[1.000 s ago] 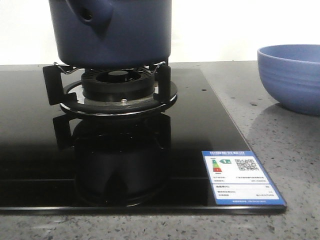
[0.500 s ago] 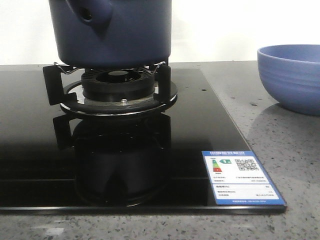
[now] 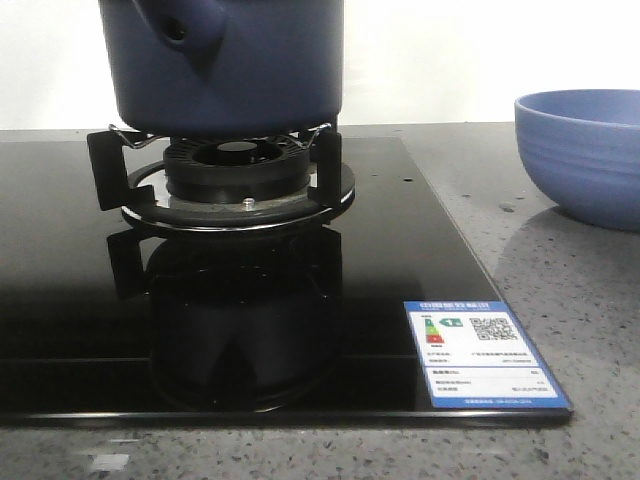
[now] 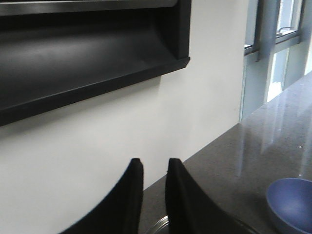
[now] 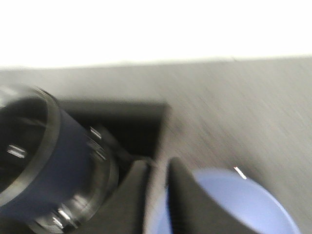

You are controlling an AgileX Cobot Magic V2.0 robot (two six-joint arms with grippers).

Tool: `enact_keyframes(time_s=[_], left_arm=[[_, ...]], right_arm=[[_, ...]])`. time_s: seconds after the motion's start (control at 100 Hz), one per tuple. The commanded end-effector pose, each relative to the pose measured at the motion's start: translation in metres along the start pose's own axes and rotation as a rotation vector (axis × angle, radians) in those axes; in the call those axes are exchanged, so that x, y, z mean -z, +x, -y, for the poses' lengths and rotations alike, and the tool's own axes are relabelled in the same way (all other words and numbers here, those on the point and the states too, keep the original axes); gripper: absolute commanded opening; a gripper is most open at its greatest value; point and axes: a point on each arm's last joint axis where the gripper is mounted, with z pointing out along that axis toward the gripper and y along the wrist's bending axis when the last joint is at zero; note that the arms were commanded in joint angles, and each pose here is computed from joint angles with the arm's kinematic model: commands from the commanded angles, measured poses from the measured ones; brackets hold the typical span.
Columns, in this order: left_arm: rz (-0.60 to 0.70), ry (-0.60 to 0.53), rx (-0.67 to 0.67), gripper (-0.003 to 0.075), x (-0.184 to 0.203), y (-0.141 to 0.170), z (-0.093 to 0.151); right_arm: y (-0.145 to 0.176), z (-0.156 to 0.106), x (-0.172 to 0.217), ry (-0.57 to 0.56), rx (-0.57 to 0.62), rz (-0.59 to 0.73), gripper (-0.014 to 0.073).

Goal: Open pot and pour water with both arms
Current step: 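Lower the glass lid onto the pot and release the knob with the left gripper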

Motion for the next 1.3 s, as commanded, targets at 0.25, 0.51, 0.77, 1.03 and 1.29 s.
enact_keyframes(time_s=[0.25, 0.51, 0.77, 1.03, 1.29], left_arm=[[0.143, -0.4, 0.004, -0.002, 0.053, 0.009, 0.02], [0.075, -0.6, -0.033, -0.002, 0.079, 0.098, 0.057], [0.096, -0.559, 0.055, -0.002, 0.105, 0.16, 0.097], [0.147, -0.553, 0.035, -0.002, 0.117, 0.165, 0.11], [0.148, -0.549, 0.035, -0.002, 0.116, 0.164, 0.111]], right_arm=[[0.031, -0.011, 0.036, 0.055, 0.209, 0.406, -0.0059], [0.104, -0.006, 0.058, 0.191, 0.329, 0.44, -0.0059], [0.164, -0.003, 0.074, 0.264, 0.32, 0.471, -0.0062], [0.17, -0.004, 0.077, 0.259, 0.308, 0.491, -0.0062], [0.17, -0.004, 0.077, 0.259, 0.308, 0.491, -0.0062]])
